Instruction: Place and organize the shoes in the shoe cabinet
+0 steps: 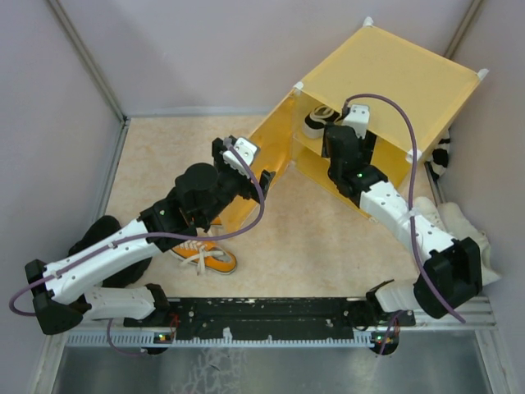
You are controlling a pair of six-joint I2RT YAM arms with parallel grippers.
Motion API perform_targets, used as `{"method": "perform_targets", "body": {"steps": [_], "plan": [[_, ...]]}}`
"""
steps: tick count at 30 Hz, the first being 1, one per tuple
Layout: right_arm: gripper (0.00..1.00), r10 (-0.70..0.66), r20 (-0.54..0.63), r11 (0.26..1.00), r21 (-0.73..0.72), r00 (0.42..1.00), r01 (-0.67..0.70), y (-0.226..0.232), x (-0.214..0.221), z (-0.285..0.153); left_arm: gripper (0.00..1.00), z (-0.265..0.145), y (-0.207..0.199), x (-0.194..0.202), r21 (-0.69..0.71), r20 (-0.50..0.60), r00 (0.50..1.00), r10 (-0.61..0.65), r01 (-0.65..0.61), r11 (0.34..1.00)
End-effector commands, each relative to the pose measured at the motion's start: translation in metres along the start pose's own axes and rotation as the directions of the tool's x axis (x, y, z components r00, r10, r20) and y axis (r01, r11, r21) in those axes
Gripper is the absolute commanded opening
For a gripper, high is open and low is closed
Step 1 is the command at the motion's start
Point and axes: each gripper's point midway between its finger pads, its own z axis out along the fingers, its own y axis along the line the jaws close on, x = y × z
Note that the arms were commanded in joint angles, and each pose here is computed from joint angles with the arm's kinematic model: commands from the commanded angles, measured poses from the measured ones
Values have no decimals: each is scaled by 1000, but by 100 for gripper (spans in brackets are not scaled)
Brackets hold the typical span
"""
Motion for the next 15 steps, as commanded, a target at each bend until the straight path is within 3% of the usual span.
{"method": "perform_targets", "body": {"steps": [1, 15], "plan": [[79, 6, -6, 1000, 17, 1000, -6, -7, -5, -3, 99, -1, -3, 41, -1, -124, 992, 16, -16, 1000], [76, 38, -17, 995, 88, 999, -36, -11, 41, 37, 98, -4, 0, 38, -9, -115, 993, 18, -19, 1000]]}}
